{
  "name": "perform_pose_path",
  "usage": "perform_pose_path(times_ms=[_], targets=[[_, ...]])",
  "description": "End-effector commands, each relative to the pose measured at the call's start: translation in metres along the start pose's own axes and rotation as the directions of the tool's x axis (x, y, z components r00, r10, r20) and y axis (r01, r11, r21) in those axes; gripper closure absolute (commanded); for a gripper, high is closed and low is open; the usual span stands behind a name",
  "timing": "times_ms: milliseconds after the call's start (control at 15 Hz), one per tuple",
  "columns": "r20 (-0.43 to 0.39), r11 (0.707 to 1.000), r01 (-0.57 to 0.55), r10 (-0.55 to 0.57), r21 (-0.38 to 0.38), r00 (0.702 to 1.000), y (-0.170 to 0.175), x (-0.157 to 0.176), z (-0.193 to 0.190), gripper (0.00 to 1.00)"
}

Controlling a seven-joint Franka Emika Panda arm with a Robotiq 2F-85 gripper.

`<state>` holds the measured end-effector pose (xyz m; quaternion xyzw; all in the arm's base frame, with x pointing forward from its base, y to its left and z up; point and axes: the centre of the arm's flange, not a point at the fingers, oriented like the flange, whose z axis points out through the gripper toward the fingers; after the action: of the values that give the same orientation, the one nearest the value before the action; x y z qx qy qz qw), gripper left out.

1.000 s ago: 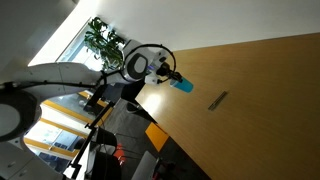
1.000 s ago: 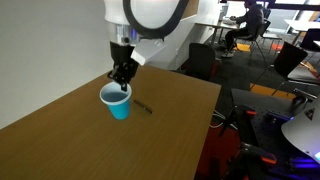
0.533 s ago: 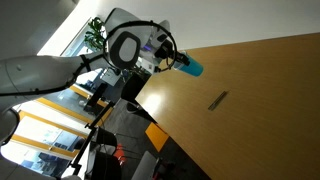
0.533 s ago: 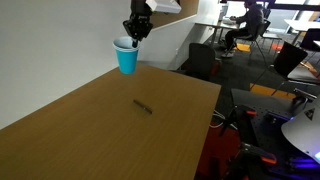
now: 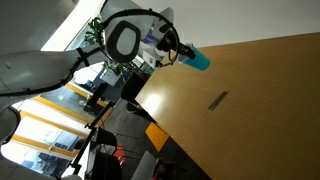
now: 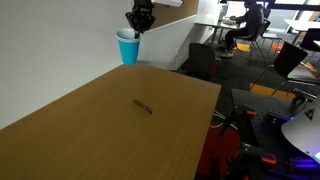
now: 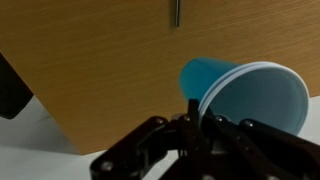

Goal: Move the blue cup to the top right corner of the table

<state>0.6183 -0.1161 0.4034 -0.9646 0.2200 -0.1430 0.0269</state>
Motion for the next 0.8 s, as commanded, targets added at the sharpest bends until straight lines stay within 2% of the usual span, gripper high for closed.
perform_pose_path(times_ms=[0, 133, 333, 533, 733], targets=[[0.0, 1.0, 0.0, 0.0, 0.0, 1.0, 0.0, 0.0, 0.0, 0.99], [-0.029, 0.994, -0.097, 0.099, 0.059, 0.995, 0.001, 0.015, 0.004, 0.99], [-0.008, 0.958, -0.246, 0.249, 0.146, 0.968, 0.015, 0.036, 0.01, 0.99], [-0.018, 0.905, -0.38, 0.39, 0.19, 0.921, 0.029, 0.05, 0.01, 0.99], [-0.073, 0.856, -0.485, 0.503, 0.18, 0.861, 0.042, 0.063, 0.009, 0.99]])
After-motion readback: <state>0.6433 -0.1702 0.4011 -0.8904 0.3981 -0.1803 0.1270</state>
